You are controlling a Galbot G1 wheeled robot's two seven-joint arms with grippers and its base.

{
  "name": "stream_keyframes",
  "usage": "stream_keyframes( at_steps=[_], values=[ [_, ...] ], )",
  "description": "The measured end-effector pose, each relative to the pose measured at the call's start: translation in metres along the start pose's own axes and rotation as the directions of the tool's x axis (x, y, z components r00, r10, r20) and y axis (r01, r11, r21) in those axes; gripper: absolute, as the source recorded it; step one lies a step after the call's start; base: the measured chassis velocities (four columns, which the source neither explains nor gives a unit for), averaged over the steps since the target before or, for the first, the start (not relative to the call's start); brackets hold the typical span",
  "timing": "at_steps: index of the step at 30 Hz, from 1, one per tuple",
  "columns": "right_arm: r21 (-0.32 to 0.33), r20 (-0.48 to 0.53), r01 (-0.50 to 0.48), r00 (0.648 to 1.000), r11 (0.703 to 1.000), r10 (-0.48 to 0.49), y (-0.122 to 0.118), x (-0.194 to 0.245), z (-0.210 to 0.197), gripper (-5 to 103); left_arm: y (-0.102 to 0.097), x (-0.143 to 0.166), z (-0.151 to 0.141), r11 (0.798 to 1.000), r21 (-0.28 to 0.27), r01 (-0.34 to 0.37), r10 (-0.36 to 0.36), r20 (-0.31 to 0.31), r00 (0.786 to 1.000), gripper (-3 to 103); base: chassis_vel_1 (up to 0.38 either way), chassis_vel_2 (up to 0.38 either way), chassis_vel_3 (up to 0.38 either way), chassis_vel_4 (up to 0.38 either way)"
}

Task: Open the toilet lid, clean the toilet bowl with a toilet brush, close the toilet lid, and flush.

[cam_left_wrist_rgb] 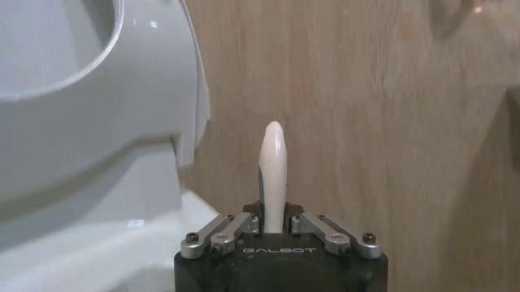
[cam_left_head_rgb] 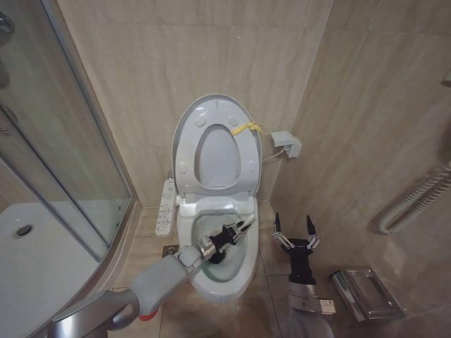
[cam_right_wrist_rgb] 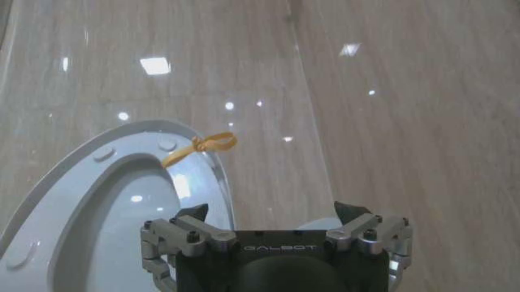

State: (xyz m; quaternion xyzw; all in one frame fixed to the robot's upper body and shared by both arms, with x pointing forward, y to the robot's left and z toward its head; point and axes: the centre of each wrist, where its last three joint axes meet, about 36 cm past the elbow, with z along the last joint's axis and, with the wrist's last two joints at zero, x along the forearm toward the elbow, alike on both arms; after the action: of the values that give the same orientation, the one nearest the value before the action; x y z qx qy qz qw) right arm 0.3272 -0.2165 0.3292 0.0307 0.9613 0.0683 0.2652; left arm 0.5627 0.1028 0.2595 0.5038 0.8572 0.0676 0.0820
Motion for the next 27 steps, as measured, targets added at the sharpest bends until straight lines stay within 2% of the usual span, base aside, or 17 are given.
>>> stream_keyframes(
  at_steps=[2,4,5,6,7,9,11,13,14,16,18,20,21,22,25,27],
  values=[
    [-0.003,0.0,-0.004,1.0,1.0,0.004,0.002,-0.001,0.002,100,0.0,-0.014,-0.013,1.0,-0.014,0.0,0.001,0.036,0.999,17,0.0,0.0,0.0,0.0],
    [-0.003,0.0,-0.004,1.0,1.0,0.004,0.002,-0.001,0.002,100,0.0,-0.014,-0.013,1.0,-0.014,0.0,0.001,0.036,0.999,17,0.0,0.0,0.0,0.0],
    [-0.007,0.0,-0.002,1.0,1.0,0.002,0.004,-0.002,0.003,100,0.007,-0.014,-0.012,0.999,-0.036,0.019,-0.018,0.021,1.0,17,0.0,0.0,0.0,0.0],
    [-0.011,-0.002,0.002,1.0,1.0,-0.002,0.008,-0.001,0.004,100,0.027,0.011,0.012,0.992,-0.099,0.072,-0.082,-0.096,0.992,17,0.0,0.0,0.0,0.0],
    [-0.01,-0.004,0.004,1.0,1.0,-0.004,0.008,0.0,0.003,100,0.031,0.02,0.018,0.988,-0.115,0.099,-0.114,-0.136,0.984,17,0.0,0.0,0.0,0.0],
    [-0.009,-0.004,0.005,1.0,1.0,-0.005,0.007,0.0,0.003,100,0.031,0.021,0.018,0.987,-0.115,0.108,-0.124,-0.143,0.982,17,0.0,0.0,0.0,0.0],
    [-0.006,-0.004,0.004,1.0,1.0,-0.004,0.006,0.0,0.004,100,0.023,0.008,0.006,0.991,-0.091,0.101,-0.11,-0.105,0.988,17,0.0,0.0,0.0,0.0],
    [-0.006,-0.002,0.002,1.0,1.0,-0.002,0.006,-0.001,0.003,100,0.008,-0.015,-0.015,0.997,-0.031,0.069,-0.07,-0.018,0.997,17,0.0,0.0,0.0,0.0],
    [-0.006,-0.002,0.002,1.0,1.0,-0.002,0.006,-0.001,0.003,100,0.008,-0.015,-0.015,0.997,-0.031,0.069,-0.07,-0.018,0.997,17,0.0,0.0,0.0,0.0],
    [-0.005,-0.001,0.002,1.0,1.0,-0.002,0.006,-0.001,0.002,100,-0.014,-0.03,-0.031,0.999,0.037,0.018,-0.02,0.053,0.998,17,0.0,0.0,0.0,0.0],
    [-0.005,0.0,0.002,1.0,1.0,-0.002,0.006,-0.001,0.002,100,-0.02,-0.029,-0.028,0.999,0.046,0.008,-0.01,0.049,0.999,17,0.0,0.0,0.0,0.0],
    [-0.003,0.0,0.001,1.0,1.0,-0.001,0.005,0.0,0.001,100,-0.02,-0.015,-0.007,1.0,0.021,0.016,-0.015,-0.015,1.0,17,0.0,0.0,0.0,0.0],
    [-0.001,-0.001,0.002,1.0,1.0,-0.002,0.004,0.0,0.001,100,-0.016,-0.005,0.007,0.999,-0.002,0.04,-0.04,-0.058,0.998,17,0.0,0.0,0.0,0.0],
    [0.0,-0.001,0.003,1.0,1.0,-0.003,0.003,0.001,0.0,100,-0.012,-0.001,0.012,0.998,-0.018,0.067,-0.068,-0.072,0.995,17,0.0,0.0,0.0,0.0],
    [0.001,-0.001,0.004,1.0,1.0,-0.004,0.002,0.001,0.001,100,-0.009,-0.003,0.007,0.996,-0.025,0.089,-0.09,-0.062,0.994,17,0.0,0.0,0.0,0.0],
    [0.002,-0.001,0.002,1.0,1.0,-0.002,0.002,0.0,0.001,100,-0.015,-0.018,-0.013,0.997,0.005,0.08,-0.08,0.006,0.997,17,0.0,0.0,0.0,0.0]
  ],
)
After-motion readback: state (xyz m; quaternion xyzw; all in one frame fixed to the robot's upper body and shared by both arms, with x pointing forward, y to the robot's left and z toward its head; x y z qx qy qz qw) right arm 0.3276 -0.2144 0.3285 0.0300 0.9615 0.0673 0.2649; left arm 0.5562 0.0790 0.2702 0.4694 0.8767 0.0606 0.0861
